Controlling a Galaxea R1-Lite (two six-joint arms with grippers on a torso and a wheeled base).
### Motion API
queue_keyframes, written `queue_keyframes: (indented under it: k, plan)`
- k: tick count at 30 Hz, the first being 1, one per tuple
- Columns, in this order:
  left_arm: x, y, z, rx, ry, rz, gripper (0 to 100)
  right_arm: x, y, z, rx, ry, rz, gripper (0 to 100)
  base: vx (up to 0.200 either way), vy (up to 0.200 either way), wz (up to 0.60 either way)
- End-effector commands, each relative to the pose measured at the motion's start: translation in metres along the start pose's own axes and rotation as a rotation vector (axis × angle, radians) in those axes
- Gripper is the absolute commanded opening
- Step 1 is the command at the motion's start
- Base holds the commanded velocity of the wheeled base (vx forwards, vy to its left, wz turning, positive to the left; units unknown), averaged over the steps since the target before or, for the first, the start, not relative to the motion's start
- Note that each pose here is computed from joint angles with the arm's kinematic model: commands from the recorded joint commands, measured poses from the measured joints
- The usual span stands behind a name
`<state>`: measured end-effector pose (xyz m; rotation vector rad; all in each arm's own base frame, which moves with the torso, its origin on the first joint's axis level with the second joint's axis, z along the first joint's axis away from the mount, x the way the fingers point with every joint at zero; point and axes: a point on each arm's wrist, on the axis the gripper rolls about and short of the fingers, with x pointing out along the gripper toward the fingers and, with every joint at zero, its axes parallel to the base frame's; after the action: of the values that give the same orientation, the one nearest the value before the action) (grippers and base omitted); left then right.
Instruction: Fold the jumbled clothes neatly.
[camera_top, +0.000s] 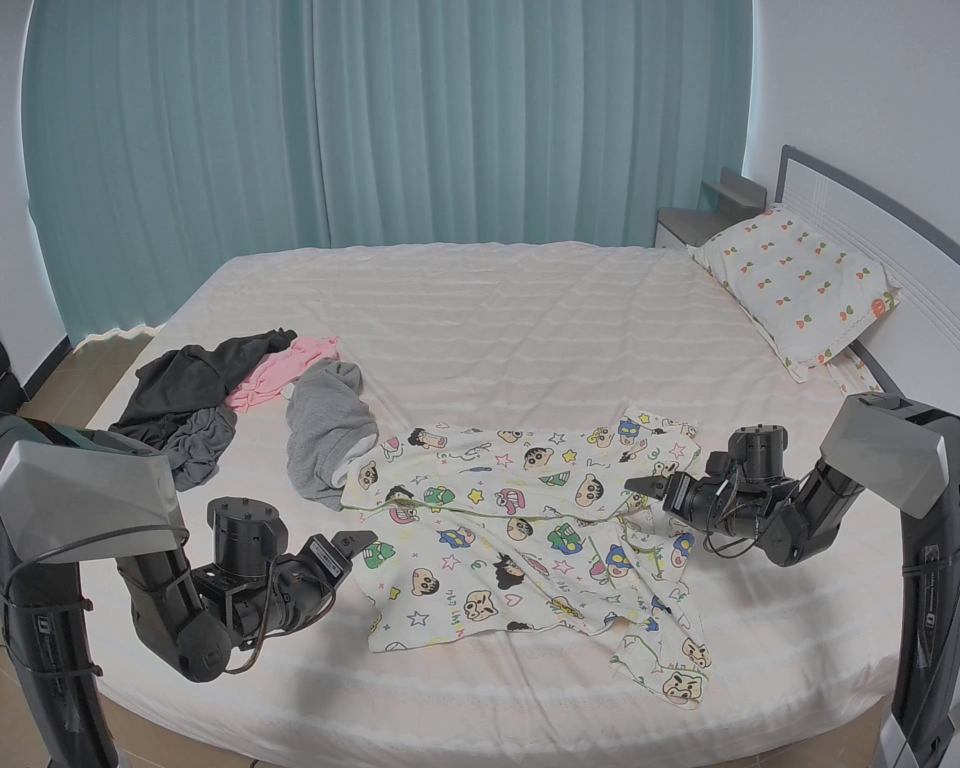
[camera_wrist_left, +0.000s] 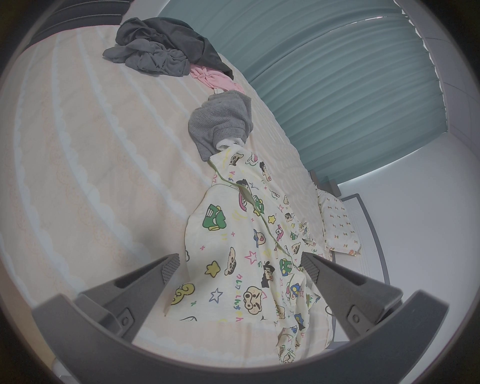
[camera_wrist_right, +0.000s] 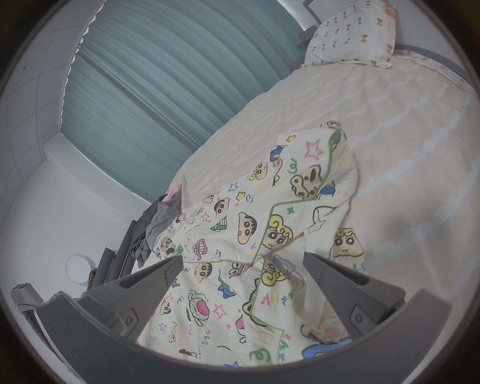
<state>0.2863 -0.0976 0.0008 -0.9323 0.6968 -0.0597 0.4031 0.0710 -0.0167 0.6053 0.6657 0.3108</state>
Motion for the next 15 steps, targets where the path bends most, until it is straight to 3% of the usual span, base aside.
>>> queue_keyframes:
  k: [1, 8, 15]
  plan:
    - [0.004, 0.006, -0.004, -0.001, 0.013, 0.021, 100, 0.001, -0.004, -0.006, 0.002, 0.044, -0.026, 100, 0.0, 0.0, 0.0]
    - [0.0, 0.01, -0.007, 0.005, 0.009, 0.011, 100, -0.004, -0.014, -0.022, -0.041, 0.124, -0.072, 100, 0.0, 0.0, 0.0]
    - [0.001, 0.012, -0.008, 0.008, 0.001, -0.003, 100, -0.023, 0.013, -0.038, -0.069, 0.184, 0.005, 100, 0.0, 0.0, 0.0]
